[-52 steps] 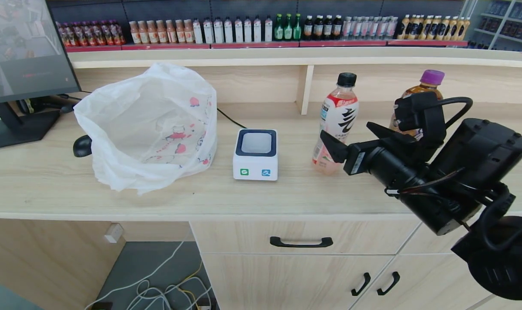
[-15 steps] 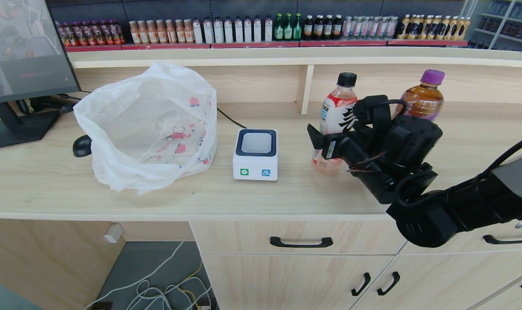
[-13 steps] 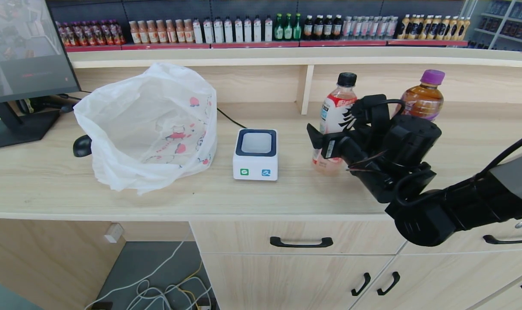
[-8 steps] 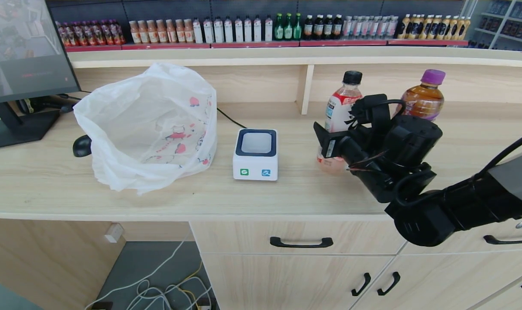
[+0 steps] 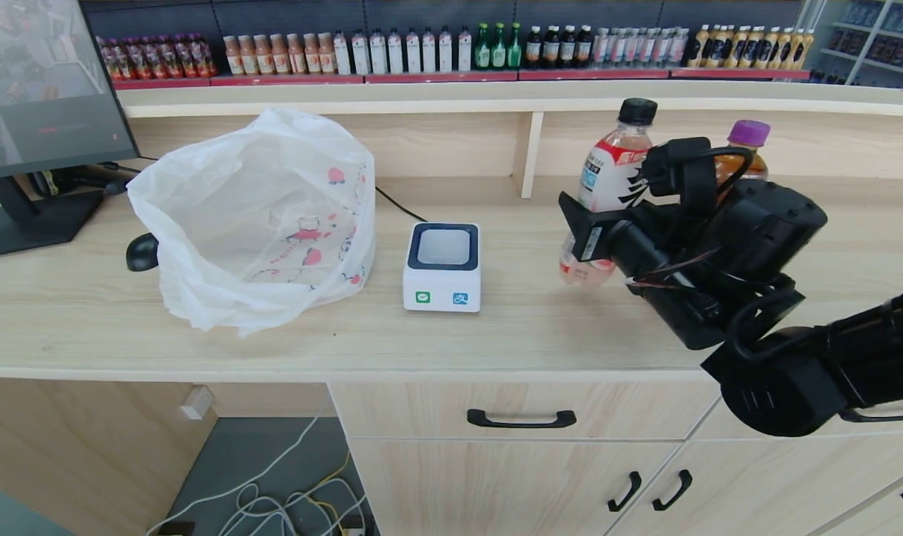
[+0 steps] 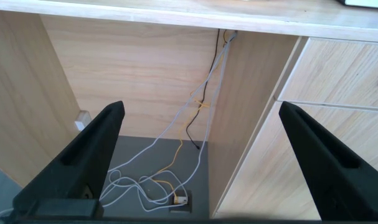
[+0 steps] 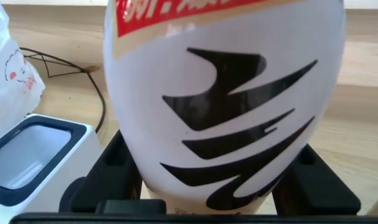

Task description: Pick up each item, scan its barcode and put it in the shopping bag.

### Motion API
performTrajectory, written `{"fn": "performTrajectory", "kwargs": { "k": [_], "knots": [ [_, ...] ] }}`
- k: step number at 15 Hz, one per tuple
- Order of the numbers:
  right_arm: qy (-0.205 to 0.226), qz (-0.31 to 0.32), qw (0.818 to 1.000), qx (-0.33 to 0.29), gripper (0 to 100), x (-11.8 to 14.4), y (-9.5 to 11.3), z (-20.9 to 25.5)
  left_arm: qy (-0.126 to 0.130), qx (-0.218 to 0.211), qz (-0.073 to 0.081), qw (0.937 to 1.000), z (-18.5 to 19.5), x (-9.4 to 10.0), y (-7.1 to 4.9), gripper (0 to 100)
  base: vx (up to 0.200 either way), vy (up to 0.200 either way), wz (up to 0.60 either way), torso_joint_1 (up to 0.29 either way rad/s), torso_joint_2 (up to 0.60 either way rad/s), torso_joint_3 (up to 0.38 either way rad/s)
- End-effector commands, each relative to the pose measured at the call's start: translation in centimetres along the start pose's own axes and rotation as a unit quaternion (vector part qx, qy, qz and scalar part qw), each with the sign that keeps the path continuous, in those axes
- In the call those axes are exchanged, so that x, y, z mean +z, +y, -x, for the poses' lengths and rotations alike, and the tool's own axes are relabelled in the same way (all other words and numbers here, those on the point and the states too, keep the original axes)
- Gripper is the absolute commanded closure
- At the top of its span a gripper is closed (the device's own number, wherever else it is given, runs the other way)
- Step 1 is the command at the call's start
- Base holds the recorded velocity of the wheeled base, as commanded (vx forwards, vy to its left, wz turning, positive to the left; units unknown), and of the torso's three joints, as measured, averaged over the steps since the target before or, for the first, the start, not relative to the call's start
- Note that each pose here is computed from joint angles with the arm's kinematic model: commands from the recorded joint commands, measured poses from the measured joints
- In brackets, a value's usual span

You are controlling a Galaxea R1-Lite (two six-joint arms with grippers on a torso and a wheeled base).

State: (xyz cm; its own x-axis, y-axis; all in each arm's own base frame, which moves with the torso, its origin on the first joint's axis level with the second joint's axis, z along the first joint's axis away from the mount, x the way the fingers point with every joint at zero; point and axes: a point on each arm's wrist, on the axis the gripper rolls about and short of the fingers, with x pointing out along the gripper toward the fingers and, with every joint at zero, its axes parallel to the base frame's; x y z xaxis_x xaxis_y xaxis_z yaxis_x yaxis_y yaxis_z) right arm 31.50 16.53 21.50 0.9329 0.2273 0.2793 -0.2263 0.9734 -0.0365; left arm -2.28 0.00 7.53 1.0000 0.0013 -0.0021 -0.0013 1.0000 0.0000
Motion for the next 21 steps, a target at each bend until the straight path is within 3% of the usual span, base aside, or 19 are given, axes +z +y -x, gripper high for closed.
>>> {"fn": "performTrajectory", "kwargs": {
  "k": [1,6,17,21],
  "knots": [
    [-0.027,-0.009,1.0,0.007,100,2.6,-0.3,1.6,0.0,0.0,0.0,1.0,0.0,0.0,0.0,0,0.0,0.0,0.0,0.0,0.0,0.0],
    [-0.042,-0.018,0.999,0.025,100,4.9,-0.3,4.8,0.0,0.0,0.0,1.0,0.0,0.0,0.0,0,0.0,0.0,0.0,0.0,0.0,0.0],
    [-0.034,-0.012,0.994,0.1,100,6.0,-2.6,13.9,0.0,0.0,0.0,1.0,0.0,0.0,0.0,0,0.0,0.0,0.0,0.0,0.0,0.0],
    [-0.044,-0.01,0.993,0.107,100,6.4,-3.2,14.6,0.0,0.0,0.0,1.0,0.0,0.0,0.0,0,0.0,0.0,0.0,0.0,0.0,0.0]
  ]
}}
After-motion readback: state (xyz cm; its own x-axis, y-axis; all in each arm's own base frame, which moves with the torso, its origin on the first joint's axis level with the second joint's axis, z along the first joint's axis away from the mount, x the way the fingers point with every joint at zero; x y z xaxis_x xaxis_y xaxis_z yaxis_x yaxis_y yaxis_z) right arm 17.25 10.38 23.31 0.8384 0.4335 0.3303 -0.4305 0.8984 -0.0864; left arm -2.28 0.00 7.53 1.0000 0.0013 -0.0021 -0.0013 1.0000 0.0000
